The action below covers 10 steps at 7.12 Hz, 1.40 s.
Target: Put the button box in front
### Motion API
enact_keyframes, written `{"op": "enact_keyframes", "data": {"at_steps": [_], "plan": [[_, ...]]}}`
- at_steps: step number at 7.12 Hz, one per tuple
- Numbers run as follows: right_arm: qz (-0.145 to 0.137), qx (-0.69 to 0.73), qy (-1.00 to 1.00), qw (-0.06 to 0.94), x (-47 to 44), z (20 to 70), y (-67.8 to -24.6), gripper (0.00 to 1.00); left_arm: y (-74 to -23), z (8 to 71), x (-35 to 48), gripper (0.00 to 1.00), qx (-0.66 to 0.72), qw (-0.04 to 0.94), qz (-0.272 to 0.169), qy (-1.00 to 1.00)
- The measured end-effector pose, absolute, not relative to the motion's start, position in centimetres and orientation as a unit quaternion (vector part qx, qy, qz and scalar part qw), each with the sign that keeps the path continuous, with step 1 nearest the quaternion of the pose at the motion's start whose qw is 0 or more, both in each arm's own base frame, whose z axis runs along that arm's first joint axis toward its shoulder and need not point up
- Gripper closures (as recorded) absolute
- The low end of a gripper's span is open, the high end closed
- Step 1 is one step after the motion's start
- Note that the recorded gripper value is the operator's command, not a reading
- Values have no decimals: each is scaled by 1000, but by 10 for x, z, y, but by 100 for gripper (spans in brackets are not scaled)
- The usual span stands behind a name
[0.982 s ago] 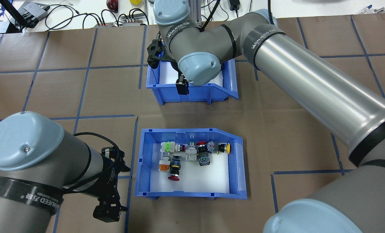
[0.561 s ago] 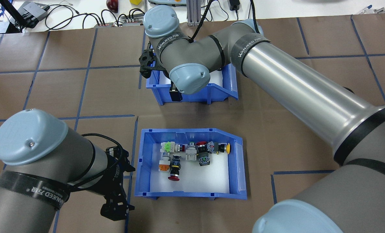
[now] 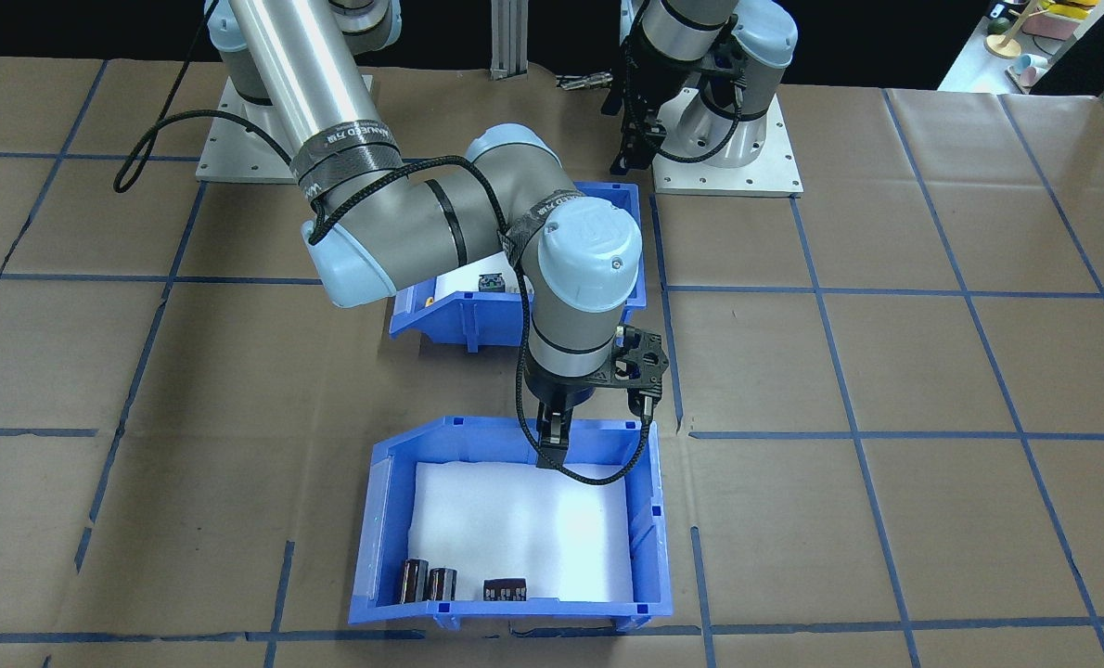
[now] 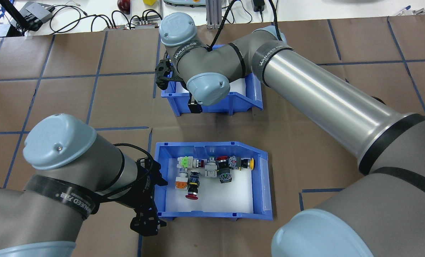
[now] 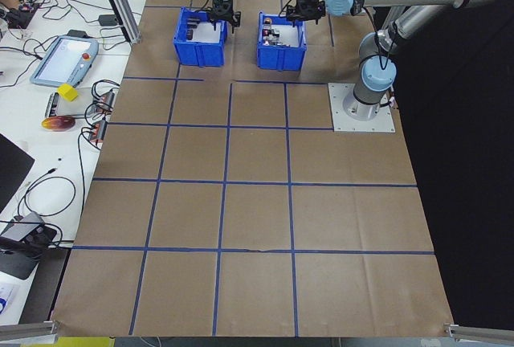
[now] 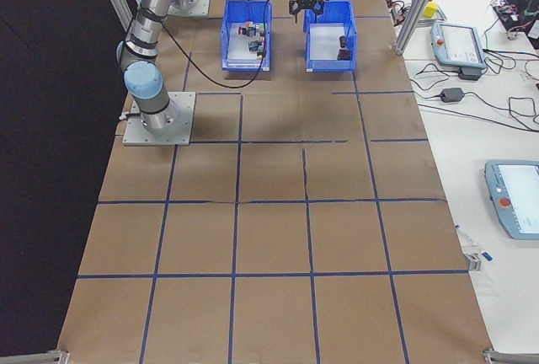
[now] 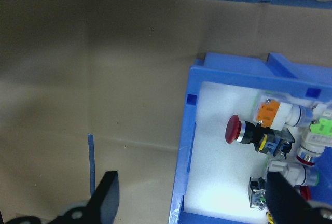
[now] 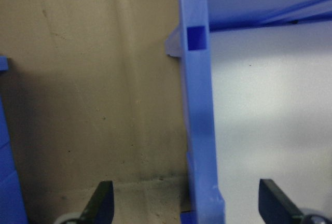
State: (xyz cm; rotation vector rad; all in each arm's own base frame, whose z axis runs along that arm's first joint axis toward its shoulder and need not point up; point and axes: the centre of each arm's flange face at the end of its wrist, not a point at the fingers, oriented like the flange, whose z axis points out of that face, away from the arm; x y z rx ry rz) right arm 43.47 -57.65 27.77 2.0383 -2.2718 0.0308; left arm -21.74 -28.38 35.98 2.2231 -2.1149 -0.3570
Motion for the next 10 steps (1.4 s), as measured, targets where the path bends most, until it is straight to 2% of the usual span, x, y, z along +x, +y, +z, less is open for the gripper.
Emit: {"op": "enact_keyframes", "data": {"at_steps": [1, 2, 5, 8, 9, 10], "plan": [[10, 667, -744, 46, 434, 278, -577, 85, -291, 350, -227, 4, 710, 21, -101, -696], [12, 667, -744, 46, 434, 280, -577, 92, -292, 338, -236, 4, 704, 11, -95, -704], [19, 664, -745, 64, 419, 297, -586, 93, -280, 304, -266, 3, 699, -13, -91, -709], [29, 670, -737, 84, 345, 341, -620, 93, -274, 287, -282, 4, 702, -29, -92, -706], [29, 677, -730, 88, 311, 353, -629, 93, -273, 281, -287, 7, 700, -33, -92, -707], [25, 687, -720, 92, 275, 362, -636, 93, -274, 276, -290, 18, 699, -35, -92, -708]]}}
